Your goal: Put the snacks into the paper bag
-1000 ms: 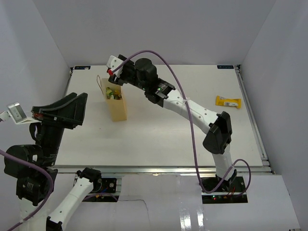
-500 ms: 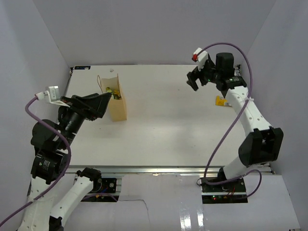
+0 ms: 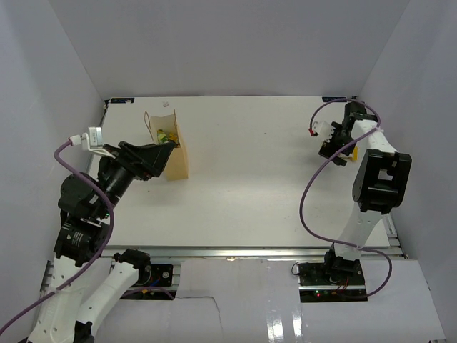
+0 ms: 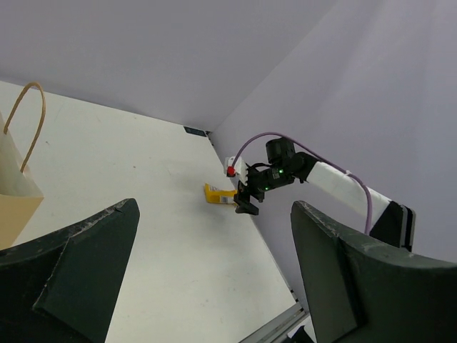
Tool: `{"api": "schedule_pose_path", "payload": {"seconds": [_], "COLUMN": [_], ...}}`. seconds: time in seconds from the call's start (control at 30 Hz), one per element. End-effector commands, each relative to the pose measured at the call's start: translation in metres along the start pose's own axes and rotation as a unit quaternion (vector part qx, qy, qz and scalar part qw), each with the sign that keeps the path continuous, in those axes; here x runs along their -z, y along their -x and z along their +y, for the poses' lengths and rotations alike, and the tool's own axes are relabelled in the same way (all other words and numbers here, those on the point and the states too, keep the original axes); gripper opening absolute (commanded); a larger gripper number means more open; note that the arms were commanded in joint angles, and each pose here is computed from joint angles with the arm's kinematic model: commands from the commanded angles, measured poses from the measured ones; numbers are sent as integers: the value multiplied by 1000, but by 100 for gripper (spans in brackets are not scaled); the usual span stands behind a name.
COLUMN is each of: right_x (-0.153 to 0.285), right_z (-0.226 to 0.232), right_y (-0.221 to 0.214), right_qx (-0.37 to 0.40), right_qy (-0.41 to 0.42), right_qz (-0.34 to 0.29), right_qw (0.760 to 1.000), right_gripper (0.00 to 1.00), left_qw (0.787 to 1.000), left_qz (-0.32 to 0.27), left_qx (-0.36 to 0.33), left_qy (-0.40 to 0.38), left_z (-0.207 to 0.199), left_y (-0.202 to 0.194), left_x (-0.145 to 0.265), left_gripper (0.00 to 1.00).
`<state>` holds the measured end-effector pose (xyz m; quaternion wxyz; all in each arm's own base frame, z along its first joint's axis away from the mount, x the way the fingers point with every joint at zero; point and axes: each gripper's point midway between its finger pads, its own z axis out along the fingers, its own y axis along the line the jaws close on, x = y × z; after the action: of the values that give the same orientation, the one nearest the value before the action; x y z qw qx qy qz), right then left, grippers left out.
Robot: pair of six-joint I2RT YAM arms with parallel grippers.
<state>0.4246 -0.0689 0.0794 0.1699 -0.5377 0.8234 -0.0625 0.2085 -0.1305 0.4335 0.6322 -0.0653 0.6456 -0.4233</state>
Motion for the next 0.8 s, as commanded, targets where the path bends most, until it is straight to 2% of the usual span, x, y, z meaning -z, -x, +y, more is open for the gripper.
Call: {"api": "schedule_pose_path", "payload": {"seconds": [0.0,0.17,0.23,0.33,0.43,0.47,0.6,0.63,0.77], "right_x": [6,-24,-32,-42,-47,-51,-61,-62,-65], "right_z": [-64,-80,-91,-83,-71,-66,-45,-37,-17], "right_y": [-26,-30,-23,-18,-11,-10,-9,-11,-12], "right_qx": [72,103,105,114,135,140,137,133,114], "right_qy": [-76,-64,-65,-32,-4,5,52,68,110], "right_qz": [74,80,66,47,20,11,-5,-5,-20], "right_qw": [992,989,990,992,991,990,989,989,987], "right_gripper": [97,95,95,91,87,86,75,73,56], "left_qw": [1000,1000,1000,1000,998,995,967,955,921], "left_qz": [-11,-8,-3,-4,-8,-4,-3,-9,-15], "left_qx": [4,7,8,11,43,59,163,212,313], "left_qy": [-10,0,2,3,37,79,196,207,231], "left_z": [-4,0,2,1,8,19,41,39,33], "left_y": [3,-1,-3,-1,3,4,10,11,15], "left_x": [9,10,7,7,5,3,-5,-8,-17], "left_gripper": [98,98,98,98,98,98,95,94,91]}}
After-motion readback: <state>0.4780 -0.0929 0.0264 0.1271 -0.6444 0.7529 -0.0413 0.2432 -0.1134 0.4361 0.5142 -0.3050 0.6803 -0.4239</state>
